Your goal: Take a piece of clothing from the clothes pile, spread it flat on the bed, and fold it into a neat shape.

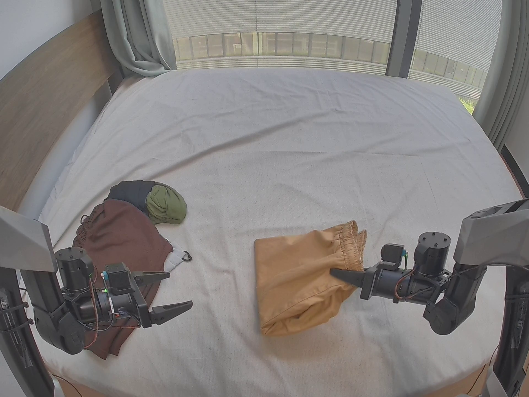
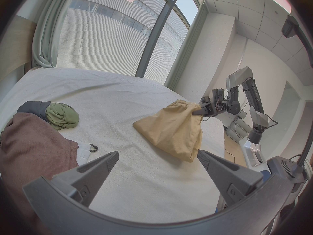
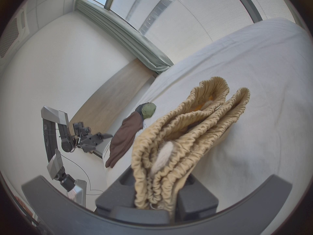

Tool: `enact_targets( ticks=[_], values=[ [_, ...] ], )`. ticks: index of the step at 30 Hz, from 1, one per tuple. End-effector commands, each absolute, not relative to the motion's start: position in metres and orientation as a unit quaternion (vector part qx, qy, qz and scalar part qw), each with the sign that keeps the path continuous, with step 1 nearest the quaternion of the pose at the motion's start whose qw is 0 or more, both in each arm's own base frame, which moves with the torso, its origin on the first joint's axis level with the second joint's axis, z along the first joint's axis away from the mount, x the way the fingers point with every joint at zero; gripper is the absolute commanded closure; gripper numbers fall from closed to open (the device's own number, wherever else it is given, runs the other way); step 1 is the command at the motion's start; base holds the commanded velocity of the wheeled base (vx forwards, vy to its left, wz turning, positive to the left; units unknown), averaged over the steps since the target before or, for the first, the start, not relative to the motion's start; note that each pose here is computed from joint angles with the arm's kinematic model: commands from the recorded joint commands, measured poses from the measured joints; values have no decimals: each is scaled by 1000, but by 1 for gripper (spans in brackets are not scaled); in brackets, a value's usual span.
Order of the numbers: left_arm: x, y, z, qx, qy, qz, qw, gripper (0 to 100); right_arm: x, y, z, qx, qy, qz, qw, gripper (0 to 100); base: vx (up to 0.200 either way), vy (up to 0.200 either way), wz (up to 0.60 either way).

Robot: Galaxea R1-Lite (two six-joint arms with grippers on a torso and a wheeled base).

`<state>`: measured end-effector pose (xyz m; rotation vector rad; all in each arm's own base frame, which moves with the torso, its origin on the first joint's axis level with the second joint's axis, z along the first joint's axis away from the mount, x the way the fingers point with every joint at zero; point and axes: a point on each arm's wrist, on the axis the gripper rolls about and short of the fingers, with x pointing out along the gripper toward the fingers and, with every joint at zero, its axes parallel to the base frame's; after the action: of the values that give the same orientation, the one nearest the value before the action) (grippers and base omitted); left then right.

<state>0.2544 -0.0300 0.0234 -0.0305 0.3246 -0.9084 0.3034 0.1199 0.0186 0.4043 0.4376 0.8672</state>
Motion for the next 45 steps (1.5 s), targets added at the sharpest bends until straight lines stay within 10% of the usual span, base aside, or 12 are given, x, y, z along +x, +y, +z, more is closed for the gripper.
enact_targets(
  ticks=[1, 45],
  values=[
    [254, -32, 23, -15, 158, -440, 884, 0, 307, 124, 35, 193, 179, 423, 867, 100, 0, 0, 0],
    [251, -34, 19, -19, 168, -444, 880, 0, 403, 173, 124, 223, 90, 457, 857, 100, 0, 0, 0]
  ],
)
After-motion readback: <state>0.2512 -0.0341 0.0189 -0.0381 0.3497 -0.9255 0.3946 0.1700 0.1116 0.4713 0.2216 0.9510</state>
